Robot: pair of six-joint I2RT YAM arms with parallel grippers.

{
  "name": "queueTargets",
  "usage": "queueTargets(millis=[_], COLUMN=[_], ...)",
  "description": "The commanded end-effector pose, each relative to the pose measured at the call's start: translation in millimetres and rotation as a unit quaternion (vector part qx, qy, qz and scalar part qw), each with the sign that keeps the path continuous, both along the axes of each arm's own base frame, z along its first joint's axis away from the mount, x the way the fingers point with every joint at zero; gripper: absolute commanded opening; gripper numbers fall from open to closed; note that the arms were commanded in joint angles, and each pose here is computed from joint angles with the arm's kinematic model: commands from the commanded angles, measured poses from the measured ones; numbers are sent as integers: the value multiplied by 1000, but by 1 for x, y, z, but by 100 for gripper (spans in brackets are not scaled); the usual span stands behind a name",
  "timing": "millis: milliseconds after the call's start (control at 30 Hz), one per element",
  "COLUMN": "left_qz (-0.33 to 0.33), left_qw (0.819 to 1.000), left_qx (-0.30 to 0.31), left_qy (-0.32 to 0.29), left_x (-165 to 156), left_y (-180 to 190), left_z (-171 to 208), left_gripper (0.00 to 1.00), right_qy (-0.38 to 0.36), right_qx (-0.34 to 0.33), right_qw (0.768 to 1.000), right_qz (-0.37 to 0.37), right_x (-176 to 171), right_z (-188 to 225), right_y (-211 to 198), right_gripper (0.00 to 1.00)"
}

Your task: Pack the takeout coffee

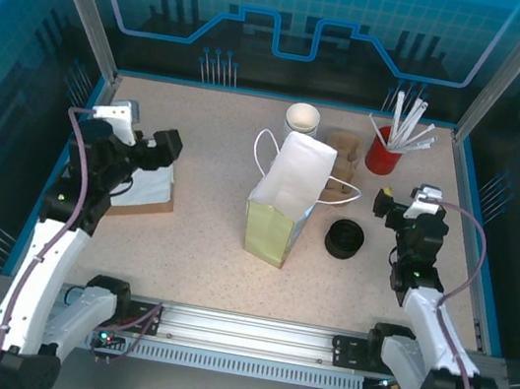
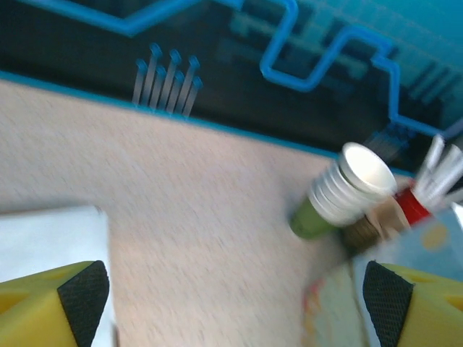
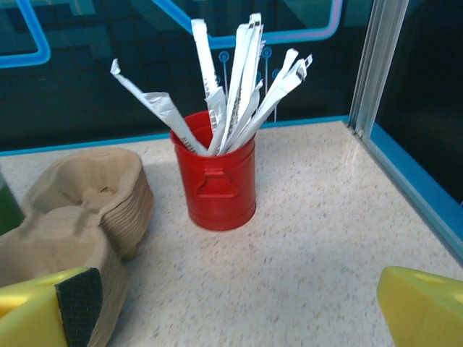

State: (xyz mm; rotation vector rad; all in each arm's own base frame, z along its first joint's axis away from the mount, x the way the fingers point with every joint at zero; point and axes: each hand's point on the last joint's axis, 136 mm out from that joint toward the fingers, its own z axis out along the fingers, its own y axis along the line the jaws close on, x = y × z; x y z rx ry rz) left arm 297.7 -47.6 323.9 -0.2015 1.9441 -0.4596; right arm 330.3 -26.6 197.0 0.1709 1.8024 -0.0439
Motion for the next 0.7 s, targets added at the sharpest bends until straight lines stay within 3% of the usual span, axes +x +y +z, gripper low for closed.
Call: queueTargets(millis=[0,167,333,433,667], left_qz=[-66,-167,-230,-230,-200], left_qw=[991,976,962,958,959], left_qx=[-27,-38,25,50,96], left_qy=[110,133,146,164,176], left_x=[-46,-68,-63,-47,-12], left_y=[-35,-99,-161,-184,-198], left_z=[-11,12,7,-9,-32], left_gripper=[92,91,93,94,92], right_qy=[101,147,167,168,156], right_qx=[39,51,52,56,61], right_qw=[994,987,983,982,984], right_qz=[13,35,62,67,64], right_x=[-29,-54,-63,-66,-70], right_z=[-23,3,32,43,46], right_y=[7,16,26,28,28], right_gripper=[100,100,100,100,100])
